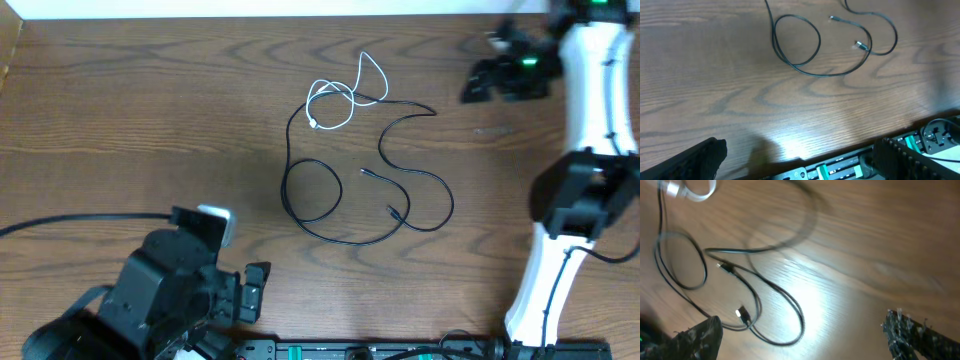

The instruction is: Untangle cables

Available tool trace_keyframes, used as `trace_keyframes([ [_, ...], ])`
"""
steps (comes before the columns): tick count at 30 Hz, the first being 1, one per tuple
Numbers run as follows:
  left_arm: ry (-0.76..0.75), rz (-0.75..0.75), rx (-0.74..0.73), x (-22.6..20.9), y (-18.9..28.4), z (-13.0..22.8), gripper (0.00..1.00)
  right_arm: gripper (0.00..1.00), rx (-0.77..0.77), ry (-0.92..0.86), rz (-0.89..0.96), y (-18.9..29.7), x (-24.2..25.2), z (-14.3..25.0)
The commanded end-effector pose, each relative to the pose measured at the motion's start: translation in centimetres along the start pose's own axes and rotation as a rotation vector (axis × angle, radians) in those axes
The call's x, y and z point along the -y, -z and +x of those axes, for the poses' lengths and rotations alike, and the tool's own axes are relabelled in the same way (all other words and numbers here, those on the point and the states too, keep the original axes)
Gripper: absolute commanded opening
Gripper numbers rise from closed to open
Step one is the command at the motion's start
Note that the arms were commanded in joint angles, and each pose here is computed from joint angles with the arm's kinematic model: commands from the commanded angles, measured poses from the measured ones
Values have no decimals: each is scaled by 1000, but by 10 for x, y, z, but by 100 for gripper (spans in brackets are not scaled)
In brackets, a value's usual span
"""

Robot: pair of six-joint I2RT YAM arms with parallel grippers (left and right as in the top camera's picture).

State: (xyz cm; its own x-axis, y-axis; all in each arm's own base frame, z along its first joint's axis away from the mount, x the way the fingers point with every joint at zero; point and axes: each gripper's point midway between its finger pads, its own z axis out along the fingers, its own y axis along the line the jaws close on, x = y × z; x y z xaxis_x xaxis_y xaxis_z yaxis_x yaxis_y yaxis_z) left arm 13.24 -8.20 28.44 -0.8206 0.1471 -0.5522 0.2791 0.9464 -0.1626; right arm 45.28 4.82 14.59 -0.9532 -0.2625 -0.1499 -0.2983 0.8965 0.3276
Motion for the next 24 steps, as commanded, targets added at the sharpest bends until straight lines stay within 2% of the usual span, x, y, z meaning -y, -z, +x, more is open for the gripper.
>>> trace_keyframes([
  [1,-25,-9,-25,1,-5,-2,99,99,-38,192,125,-6,-33,-6],
  [5,-40,-10,-27,1,-6,-2,99,99,-53,230,254,-23,-58,-16],
  [8,-52,-10,-29,0,-5,0,98,99,-34,246,258,-36,-82,-23],
  [14,-55,-12,-51,-1,-4,6,98,99,43,142,239,-58,-108,-40],
  [18,-54,-5,-52,0,-4,6,98,99,91,164,126,-83,-130,-52],
  [24,-54,33,-56,7,-4,6,98,98,284,144,-14,-108,-161,-96],
])
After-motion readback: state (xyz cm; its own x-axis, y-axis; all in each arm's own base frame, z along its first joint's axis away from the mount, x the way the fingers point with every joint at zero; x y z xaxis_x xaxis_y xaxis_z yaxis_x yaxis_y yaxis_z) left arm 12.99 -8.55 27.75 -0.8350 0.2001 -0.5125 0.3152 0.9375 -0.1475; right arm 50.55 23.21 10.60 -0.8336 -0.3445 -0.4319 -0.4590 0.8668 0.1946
